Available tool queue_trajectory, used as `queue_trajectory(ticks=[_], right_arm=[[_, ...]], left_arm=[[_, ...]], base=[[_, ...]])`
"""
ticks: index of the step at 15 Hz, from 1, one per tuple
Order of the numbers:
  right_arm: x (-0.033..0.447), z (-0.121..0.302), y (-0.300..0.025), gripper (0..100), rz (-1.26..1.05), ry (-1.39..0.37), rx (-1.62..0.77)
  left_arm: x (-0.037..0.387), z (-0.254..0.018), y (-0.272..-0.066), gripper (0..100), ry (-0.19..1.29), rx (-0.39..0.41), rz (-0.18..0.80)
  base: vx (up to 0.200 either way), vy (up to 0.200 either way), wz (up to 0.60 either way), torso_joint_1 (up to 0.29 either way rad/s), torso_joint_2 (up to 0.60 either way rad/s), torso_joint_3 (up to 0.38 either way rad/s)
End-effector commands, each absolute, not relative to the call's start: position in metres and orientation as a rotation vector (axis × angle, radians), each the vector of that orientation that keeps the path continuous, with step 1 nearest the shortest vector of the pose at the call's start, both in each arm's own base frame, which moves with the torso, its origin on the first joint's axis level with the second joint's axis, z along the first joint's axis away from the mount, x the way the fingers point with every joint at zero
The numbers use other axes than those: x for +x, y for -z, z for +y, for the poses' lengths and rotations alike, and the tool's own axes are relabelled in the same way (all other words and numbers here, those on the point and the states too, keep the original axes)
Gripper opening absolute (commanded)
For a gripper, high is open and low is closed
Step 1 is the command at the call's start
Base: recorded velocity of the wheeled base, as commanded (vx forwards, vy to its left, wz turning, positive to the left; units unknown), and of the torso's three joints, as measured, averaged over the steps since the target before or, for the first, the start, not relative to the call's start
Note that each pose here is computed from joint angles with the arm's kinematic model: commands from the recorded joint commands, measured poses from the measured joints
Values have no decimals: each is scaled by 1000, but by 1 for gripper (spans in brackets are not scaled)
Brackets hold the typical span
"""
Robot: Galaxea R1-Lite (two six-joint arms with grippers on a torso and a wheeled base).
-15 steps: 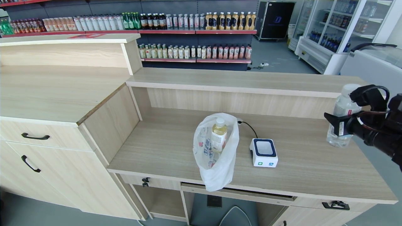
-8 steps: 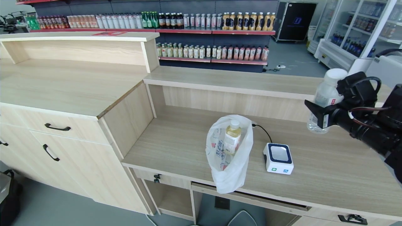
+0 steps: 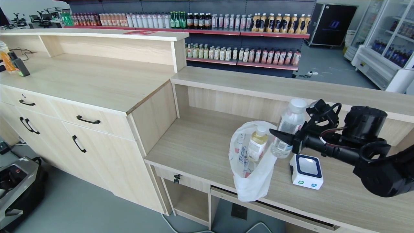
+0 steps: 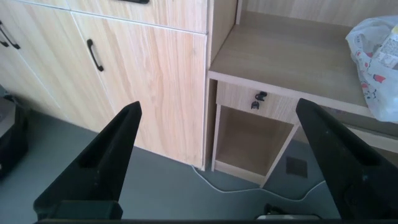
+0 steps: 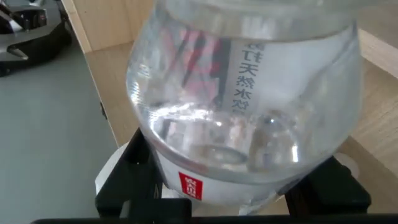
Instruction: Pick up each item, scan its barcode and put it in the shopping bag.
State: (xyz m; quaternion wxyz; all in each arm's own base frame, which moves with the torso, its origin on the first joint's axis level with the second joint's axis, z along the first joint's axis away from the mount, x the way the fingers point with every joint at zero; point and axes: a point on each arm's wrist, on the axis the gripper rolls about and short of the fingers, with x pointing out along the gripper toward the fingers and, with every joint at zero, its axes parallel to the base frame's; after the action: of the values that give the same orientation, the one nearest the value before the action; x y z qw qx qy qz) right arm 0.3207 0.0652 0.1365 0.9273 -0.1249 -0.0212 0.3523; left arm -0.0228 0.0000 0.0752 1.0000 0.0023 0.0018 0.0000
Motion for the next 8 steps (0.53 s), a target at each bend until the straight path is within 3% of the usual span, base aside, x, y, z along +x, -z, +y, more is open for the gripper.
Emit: queue_trajectory(ticks=[1,2,8], right_arm=[[342,62,-84,0,60,-773,-225],[348,63,-66,0,85,-795,-216],[392,71,-28,0,50,-885,-254]], left_arm=[[-23,0,-75,100,0,5,3],[-23,0,-75,100,0,5,3],[-23,0,-75,100,0,5,3]], base=[[0,0,0,0,0,0],[0,0,0,0,0,0],[0,0,0,0,0,0]])
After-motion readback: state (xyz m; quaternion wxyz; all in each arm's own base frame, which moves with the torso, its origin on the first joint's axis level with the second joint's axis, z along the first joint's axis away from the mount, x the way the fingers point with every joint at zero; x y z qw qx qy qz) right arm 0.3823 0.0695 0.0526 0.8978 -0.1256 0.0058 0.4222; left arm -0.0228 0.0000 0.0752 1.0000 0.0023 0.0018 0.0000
